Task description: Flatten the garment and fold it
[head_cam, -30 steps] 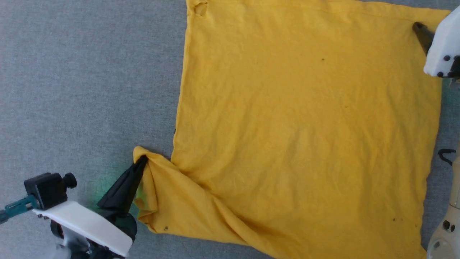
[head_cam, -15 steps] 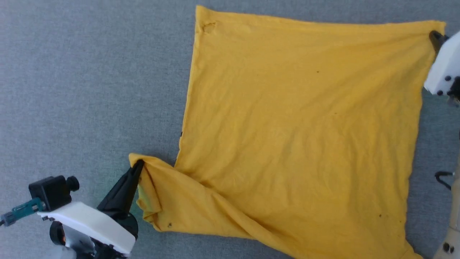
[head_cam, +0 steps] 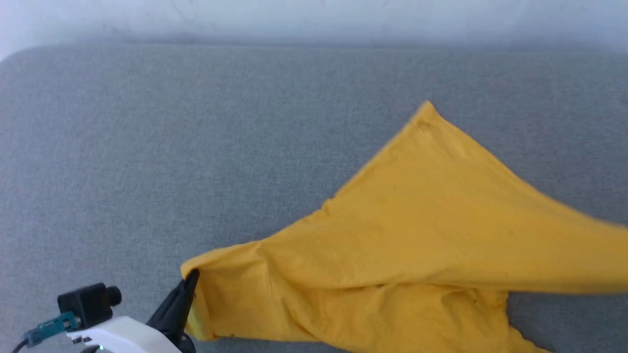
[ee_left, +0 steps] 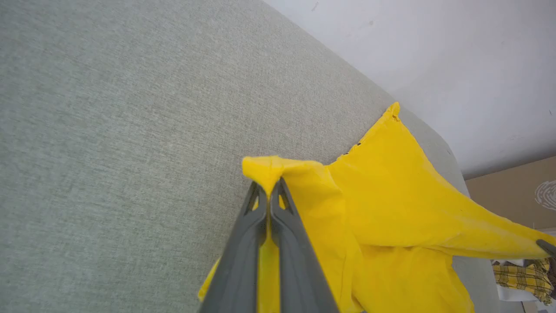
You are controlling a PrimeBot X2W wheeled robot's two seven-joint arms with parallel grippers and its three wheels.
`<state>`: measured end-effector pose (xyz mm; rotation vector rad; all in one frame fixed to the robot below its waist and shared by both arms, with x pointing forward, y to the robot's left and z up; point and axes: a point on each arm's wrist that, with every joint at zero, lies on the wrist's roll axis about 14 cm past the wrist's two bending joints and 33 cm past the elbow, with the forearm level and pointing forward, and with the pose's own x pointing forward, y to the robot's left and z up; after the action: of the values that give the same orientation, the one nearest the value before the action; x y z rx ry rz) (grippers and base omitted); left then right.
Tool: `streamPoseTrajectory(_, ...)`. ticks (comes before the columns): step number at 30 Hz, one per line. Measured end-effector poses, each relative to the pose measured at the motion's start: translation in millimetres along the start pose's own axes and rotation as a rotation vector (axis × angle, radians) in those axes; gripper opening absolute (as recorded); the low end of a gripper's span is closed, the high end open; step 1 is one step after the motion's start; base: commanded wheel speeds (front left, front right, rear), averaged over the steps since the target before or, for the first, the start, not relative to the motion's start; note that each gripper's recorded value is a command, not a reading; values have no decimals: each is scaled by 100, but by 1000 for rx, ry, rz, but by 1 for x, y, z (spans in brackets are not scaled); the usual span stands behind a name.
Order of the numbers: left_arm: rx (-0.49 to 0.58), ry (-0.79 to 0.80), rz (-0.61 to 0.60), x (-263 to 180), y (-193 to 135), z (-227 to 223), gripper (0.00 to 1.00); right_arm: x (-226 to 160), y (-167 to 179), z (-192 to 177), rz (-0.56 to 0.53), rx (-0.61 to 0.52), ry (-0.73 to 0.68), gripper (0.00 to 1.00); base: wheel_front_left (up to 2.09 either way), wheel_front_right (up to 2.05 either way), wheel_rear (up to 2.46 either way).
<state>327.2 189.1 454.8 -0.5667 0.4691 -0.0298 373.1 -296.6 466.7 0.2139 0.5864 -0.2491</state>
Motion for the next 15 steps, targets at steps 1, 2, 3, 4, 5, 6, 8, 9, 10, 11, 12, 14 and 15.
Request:
streamPoseTrajectory(1,3,3,-10,-2,-3,-1,0,-11,-10,-10,-16,16,22,0,0,0,0)
streamPoseTrajectory(2,4,7,-17,-4,-5,-2,0,-20,-19,-19,-30,29,39,0,0,0,0)
streamPoseTrajectory(3,6,10,-21,-6,-8,-3,0,-28,-27,-29,-37,51,60,0,0,0,0)
streamPoseTrajectory(4,9,11,-26,-7,-9,-3,0,-34,-33,-41,-42,67,84,0,0,0,0)
streamPoseTrajectory(5,12,13,-29,-8,-11,-4,0,-39,-39,-54,-49,79,109,0,0,0,0)
streamPoseTrajectory(6,15,16,-34,-8,-12,-5,0,-44,-44,-69,-55,100,136,0,0,0,0)
streamPoseTrajectory(8,19,18,-42,-9,-16,-5,0,-49,-50,-99,-63,118,187,0,0,0,0)
streamPoseTrajectory(9,21,18,-46,-9,-17,-5,0,-51,-49,-111,-65,104,206,0,0,0,0)
streamPoseTrajectory(10,23,19,-49,-9,-19,-5,0,-52,-47,-121,-62,98,219,0,0,0,0)
streamPoseTrajectory(11,25,22,-52,-10,-20,-6,0,-51,-43,-131,-54,96,228,0,0,0,0)
streamPoseTrajectory(12,26,23,-55,-10,-21,-6,0,-50,-39,-141,-44,89,239,0,0,0,0)
streamPoseTrajectory(14,27,24,-62,-11,-24,-7,0,-47,-28,-156,-25,51,252,0,0,0,0)
streamPoseTrajectory(15,28,23,-68,-12,-26,-7,0,-45,-26,-159,-24,39,247,0,0,0,0)
